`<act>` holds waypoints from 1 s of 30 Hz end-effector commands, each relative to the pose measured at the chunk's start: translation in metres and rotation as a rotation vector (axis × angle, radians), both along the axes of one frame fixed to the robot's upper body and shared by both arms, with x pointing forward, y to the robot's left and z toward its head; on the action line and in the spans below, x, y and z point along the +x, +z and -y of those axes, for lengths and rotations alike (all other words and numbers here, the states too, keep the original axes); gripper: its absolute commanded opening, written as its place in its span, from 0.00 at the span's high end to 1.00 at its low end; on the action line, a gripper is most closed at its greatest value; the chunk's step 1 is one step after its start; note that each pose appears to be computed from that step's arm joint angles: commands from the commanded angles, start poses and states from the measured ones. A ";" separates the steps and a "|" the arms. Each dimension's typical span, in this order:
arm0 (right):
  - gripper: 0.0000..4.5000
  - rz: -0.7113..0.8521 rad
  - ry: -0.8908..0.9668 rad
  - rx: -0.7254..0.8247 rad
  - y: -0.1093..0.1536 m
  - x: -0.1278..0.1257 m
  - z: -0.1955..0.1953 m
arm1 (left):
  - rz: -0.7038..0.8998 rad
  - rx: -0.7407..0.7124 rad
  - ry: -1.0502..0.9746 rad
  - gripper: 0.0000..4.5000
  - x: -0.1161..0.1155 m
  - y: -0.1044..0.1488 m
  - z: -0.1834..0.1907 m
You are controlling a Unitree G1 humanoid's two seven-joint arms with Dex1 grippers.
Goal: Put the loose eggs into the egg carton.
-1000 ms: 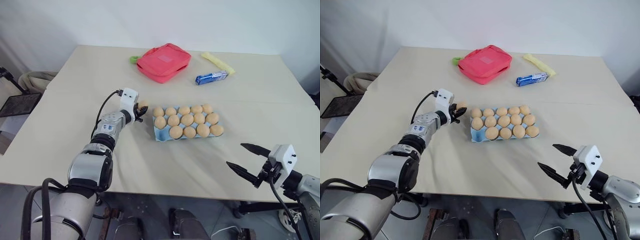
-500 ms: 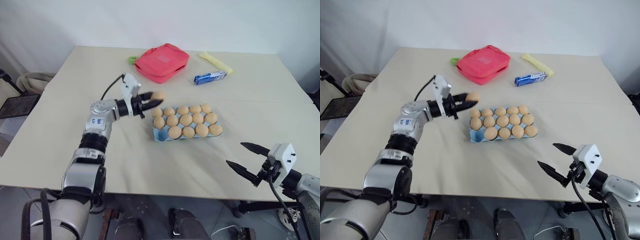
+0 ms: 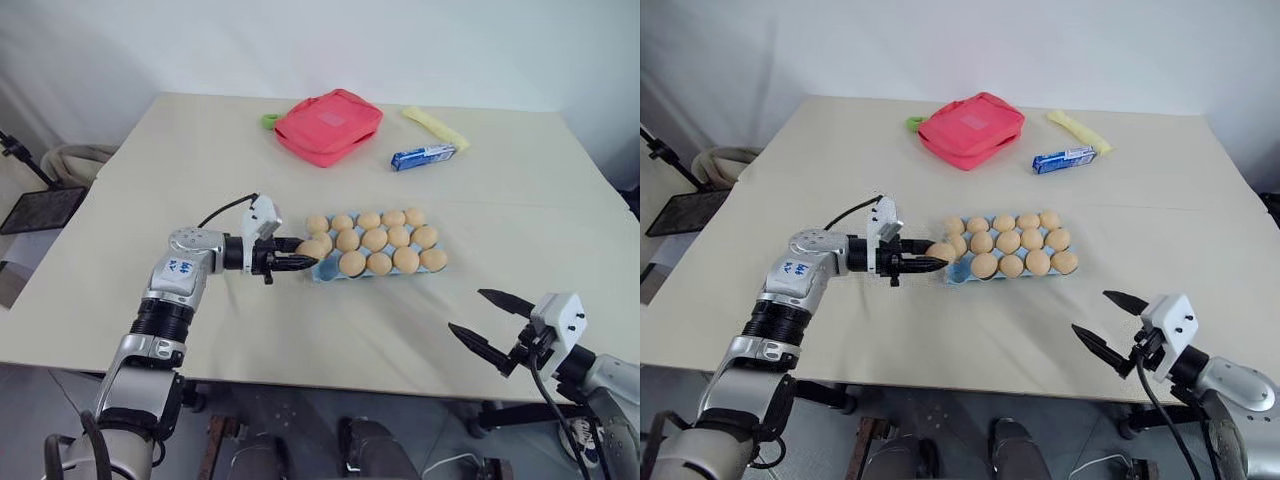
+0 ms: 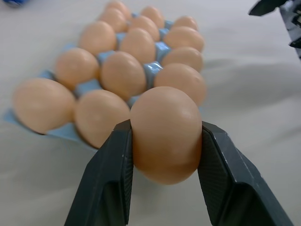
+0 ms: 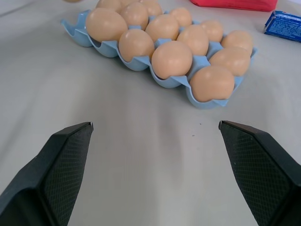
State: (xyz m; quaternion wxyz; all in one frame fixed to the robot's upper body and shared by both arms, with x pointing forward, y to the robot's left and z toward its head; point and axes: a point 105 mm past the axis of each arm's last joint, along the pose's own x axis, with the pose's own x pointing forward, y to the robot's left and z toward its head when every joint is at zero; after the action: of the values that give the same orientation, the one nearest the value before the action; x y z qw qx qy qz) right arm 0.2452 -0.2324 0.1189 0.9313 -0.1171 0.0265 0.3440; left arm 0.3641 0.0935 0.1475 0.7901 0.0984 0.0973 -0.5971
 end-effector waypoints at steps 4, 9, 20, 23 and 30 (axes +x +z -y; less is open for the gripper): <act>0.00 0.052 0.004 -0.003 0.009 -0.001 -0.003 | 0.038 0.001 -0.047 0.62 -0.003 0.004 0.011; 0.00 0.051 -0.003 -0.001 0.008 -0.004 -0.003 | 0.040 0.000 -0.052 0.45 -0.002 0.004 0.016; 0.00 0.055 -0.012 -0.002 0.009 -0.003 -0.003 | 0.079 -0.020 -0.043 0.01 -0.001 0.015 0.011; 0.00 0.057 -0.013 -0.001 0.010 -0.002 -0.002 | 0.107 -0.089 -0.014 0.01 0.001 0.034 0.002; 0.00 0.059 -0.011 -0.009 0.012 -0.001 0.003 | 0.207 -0.151 0.168 0.01 0.008 0.068 -0.058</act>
State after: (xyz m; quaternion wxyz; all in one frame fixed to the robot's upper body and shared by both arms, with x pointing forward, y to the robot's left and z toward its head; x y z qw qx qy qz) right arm 0.2437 -0.2317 0.1175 0.9335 -0.1173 0.0254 0.3378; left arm 0.3753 0.1459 0.1950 0.8470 0.0786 0.0253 -0.5251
